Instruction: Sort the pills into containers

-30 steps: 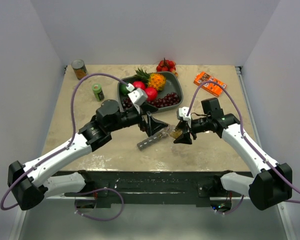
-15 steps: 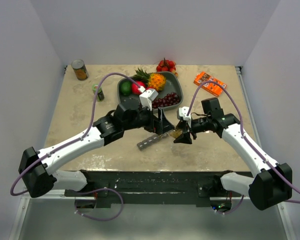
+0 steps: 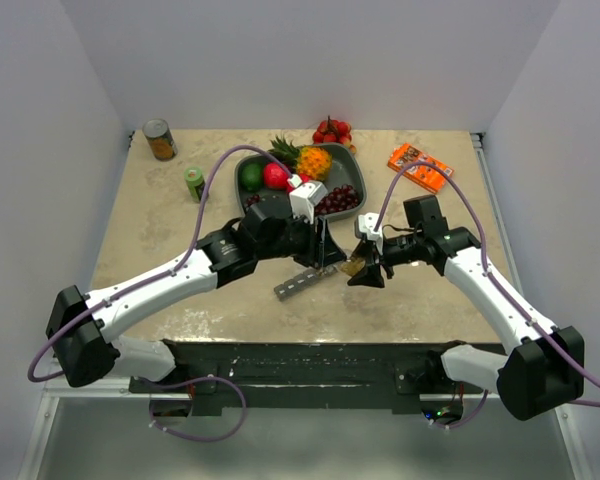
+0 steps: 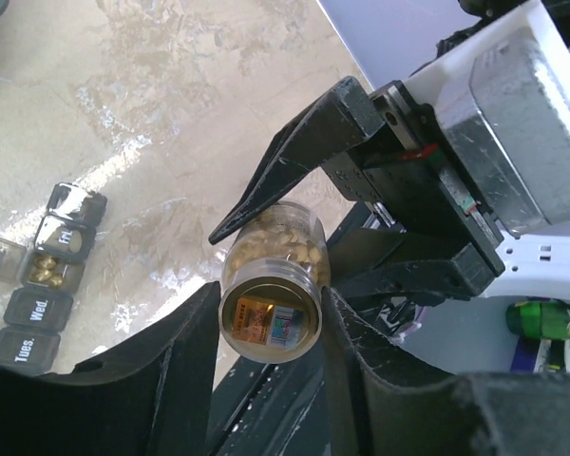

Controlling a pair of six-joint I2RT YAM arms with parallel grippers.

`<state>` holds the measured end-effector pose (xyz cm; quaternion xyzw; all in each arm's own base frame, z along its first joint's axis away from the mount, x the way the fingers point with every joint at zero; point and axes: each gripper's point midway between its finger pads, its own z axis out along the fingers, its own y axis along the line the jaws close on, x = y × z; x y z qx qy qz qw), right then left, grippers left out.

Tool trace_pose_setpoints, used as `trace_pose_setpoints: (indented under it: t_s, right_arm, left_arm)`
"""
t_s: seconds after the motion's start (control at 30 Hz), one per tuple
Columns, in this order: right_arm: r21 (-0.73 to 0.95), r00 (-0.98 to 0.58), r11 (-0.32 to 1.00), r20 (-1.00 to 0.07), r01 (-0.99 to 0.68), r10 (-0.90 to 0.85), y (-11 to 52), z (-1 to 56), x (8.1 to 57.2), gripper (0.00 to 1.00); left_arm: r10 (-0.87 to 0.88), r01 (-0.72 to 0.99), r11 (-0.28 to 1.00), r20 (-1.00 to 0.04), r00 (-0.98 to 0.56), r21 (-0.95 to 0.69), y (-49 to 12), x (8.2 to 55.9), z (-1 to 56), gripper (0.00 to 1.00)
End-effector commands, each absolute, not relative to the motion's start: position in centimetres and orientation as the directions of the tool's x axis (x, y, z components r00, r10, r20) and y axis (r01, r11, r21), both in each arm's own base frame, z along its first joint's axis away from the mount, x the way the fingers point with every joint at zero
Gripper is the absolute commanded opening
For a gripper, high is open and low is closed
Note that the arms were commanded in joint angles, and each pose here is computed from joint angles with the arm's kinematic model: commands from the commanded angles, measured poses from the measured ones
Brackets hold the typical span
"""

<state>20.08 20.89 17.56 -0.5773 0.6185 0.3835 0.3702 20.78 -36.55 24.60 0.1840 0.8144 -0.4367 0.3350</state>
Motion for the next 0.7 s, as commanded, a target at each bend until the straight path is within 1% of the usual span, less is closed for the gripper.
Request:
trace_pose_setpoints:
  t_s: [0.0, 0.03, 0.07, 0.1, 0.13, 0.17, 0.2, 0.27, 0.3, 0.33, 0.37, 0.4, 0.47, 0.53, 0.57, 0.6, 0.63, 0.67]
  right_arm:
    - [-0.015, 0.008, 0.015, -0.924, -1.000, -0.381, 21.5, 19.8, 20.5, 0.00]
    - [-0.012, 0.006, 0.014, -0.926, -1.000, -0.378, 21.5, 19.8, 20.4, 0.00]
    - [-0.011, 0.005, 0.012, -0.925, -1.000, -0.379, 21.5, 19.8, 20.4, 0.00]
    - [-0.010, 0.005, 0.012, -0.927, -1.000, -0.376, 21.5, 19.8, 20.4, 0.00]
    - [-0.009, 0.005, 0.010, -0.927, -1.000, -0.375, 21.5, 19.8, 20.4, 0.00]
    - [-0.008, 0.005, 0.007, -0.928, -1.000, -0.372, 21.5, 19.9, 20.3, 0.00]
    - [-0.008, 0.005, 0.006, -0.929, -1.000, -0.371, 21.5, 19.9, 20.2, 0.00]
    - [-0.008, 0.005, 0.006, -0.929, -1.000, -0.371, 21.5, 19.9, 20.2, 0.00]
    - [-0.008, 0.005, 0.007, -0.928, -1.000, -0.372, 21.5, 19.9, 20.2, 0.00]
    - [-0.010, 0.007, 0.005, -0.928, -1.000, -0.372, 21.6, 19.9, 20.2, 0.00]
    - [-0.008, 0.005, 0.006, -0.928, -1.000, -0.372, 21.5, 19.9, 20.2, 0.00]
    - [-0.007, 0.004, 0.007, -0.928, -1.000, -0.372, 21.5, 19.9, 20.2, 0.00]
    - [-0.007, 0.004, 0.007, -0.927, -1.000, -0.374, 21.5, 19.8, 20.2, 0.00]
    - [-0.010, 0.007, 0.008, -0.927, -1.000, -0.374, 21.5, 19.9, 20.3, 0.00]
    - [-0.011, 0.008, 0.006, -0.928, -1.000, -0.373, 21.5, 19.9, 20.2, 0.00]
    - [-0.008, 0.006, 0.006, -0.927, -1.000, -0.374, 21.5, 19.8, 20.2, 0.00]
    - [-0.007, 0.004, 0.008, -0.927, -1.000, -0.376, 21.5, 19.8, 20.3, 0.00]
    - [-0.010, 0.007, 0.007, -0.927, -1.000, -0.375, 21.5, 19.9, 20.3, 0.00]
  left_arm:
    - [0.105, 0.746, 0.434, -0.794, -0.598, -0.505, -37.4, 19.6, 26.2, 0.15]
    - [0.134, 0.793, 0.385, -0.822, -0.554, -0.472, -37.6, 19.0, 26.4, 0.13]
    - [0.185, 0.845, 0.287, -0.839, -0.511, -0.451, -37.8, 17.5, 26.1, 0.09]
    - [0.208, 0.910, 0.207, -0.893, -0.400, -0.359, -38.0, 17.2, 26.3, 0.05]
    - [0.230, 0.941, 0.139, -0.914, -0.335, -0.309, -38.1, 16.5, 26.0, 0.01]
    - [0.252, 0.960, 0.044, -0.927, -0.279, -0.277, -38.1, 15.3, 25.7, 0.00]
    - [0.248, 0.985, -0.030, -0.956, -0.157, -0.169, -38.1, 15.1, 25.6, 0.00]
    - [0.237, 0.994, -0.091, -0.971, -0.035, -0.058, -38.0, 14.9, 25.2, 0.00]
    - [0.217, 0.990, -0.127, -0.972, 0.087, 0.060, -38.0, 15.2, 25.2, 0.00]
    - [0.186, 0.984, -0.118, -0.971, 0.151, 0.130, -38.1, 15.7, 25.9, 0.01]
    - [0.187, 0.983, -0.081, -0.966, 0.180, 0.167, -38.0, 16.4, 25.6, 0.20]
    - [0.152, 0.977, -0.044, -0.966, 0.211, 0.206, -38.3, 17.2, 26.7, 0.31]
    - [0.135, 0.972, 0.003, -0.963, 0.232, 0.235, -38.2, 18.0, 27.4, 0.46]
    - [0.090, 0.973, 0.072, -0.973, 0.211, 0.218, -38.1, 18.6, 29.0, 0.59]
    - [0.090, 0.971, 0.110, -0.975, 0.201, 0.211, -37.9, 19.1, 29.2, 0.75]
    - [0.067, 0.975, 0.146, -0.985, 0.161, 0.169, -37.7, 19.3, 29.8, 0.92]
    - [0.046, 0.974, 0.179, -0.990, 0.136, 0.142, -37.3, 19.4, 30.7, 0.99]
    - [0.037, 0.970, 0.220, -0.994, 0.100, 0.106, -36.9, 19.8, 30.7, 0.99]
